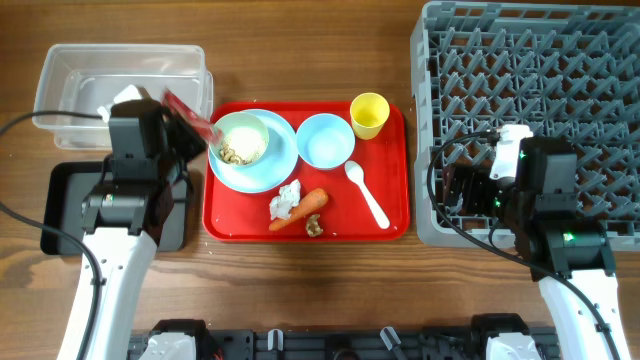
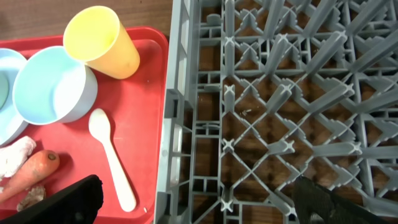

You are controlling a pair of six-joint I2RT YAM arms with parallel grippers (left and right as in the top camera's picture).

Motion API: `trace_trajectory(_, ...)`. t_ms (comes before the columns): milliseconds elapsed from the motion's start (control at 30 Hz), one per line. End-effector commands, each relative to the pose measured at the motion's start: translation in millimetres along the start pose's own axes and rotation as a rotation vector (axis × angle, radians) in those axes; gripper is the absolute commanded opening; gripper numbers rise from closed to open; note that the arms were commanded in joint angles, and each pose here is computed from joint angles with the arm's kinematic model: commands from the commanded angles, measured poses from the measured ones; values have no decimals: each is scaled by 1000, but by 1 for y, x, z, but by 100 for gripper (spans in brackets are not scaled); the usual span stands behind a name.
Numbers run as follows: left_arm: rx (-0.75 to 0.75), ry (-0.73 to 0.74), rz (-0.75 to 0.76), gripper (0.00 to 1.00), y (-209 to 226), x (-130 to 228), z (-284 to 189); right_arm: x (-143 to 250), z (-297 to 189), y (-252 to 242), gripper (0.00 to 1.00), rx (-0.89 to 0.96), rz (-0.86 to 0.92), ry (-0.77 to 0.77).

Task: Sort waste into correct bins and load items into the dishwasher rack
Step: 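Carry the wrapper to the clear bin and release it, then grasp the white tissue on the tray with the left gripper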

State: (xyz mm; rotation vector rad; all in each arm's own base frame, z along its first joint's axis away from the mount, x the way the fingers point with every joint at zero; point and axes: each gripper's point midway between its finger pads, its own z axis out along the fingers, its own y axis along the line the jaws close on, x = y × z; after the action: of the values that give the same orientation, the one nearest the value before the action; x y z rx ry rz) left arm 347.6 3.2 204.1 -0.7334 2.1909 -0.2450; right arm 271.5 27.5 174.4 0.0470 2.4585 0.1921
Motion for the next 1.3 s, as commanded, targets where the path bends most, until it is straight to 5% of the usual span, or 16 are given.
trace_trajectory(0,-128,-217,-18,4,19,-49,10,-11,-6,5,100,-15,-7,-28)
trace_trajectory(267,-196,-270,-74,4,47,-71,79,-11,-6,5,100,-14,-6,-27)
trace_trajectory(333,-198,-269,-74,23,48,-70,92,-11,-6,5,100,-14,-6,-27)
trace_trajectory(367,-189,-273,-73,49,46,-71,93,-11,-6,5,100,-14,-6,-27)
trace_trajectory(400,-154,-268,-39,61,39,-72,94,-11,-6,5,100,-14,-6,-27)
trace_trajectory(467,-73,-260,42,72,19,-77,87,-11,-6,5,100,-14,-6,-27)
trace_trajectory(600,52,-161,98,72,-13,-59,57,-11,-6,5,100,-14,-6,-27)
trace_trajectory(767,222,279,183,72,-47,55,17,-11,-6,5,100,-15,-6,-27)
trace_trajectory(1000,128,650,327,75,-38,173,16,-11,-6,5,100,-15,-6,-27)
trace_trajectory(1267,0,855,410,75,-17,239,43,-10,-6,5,100,-15,-5,-27)
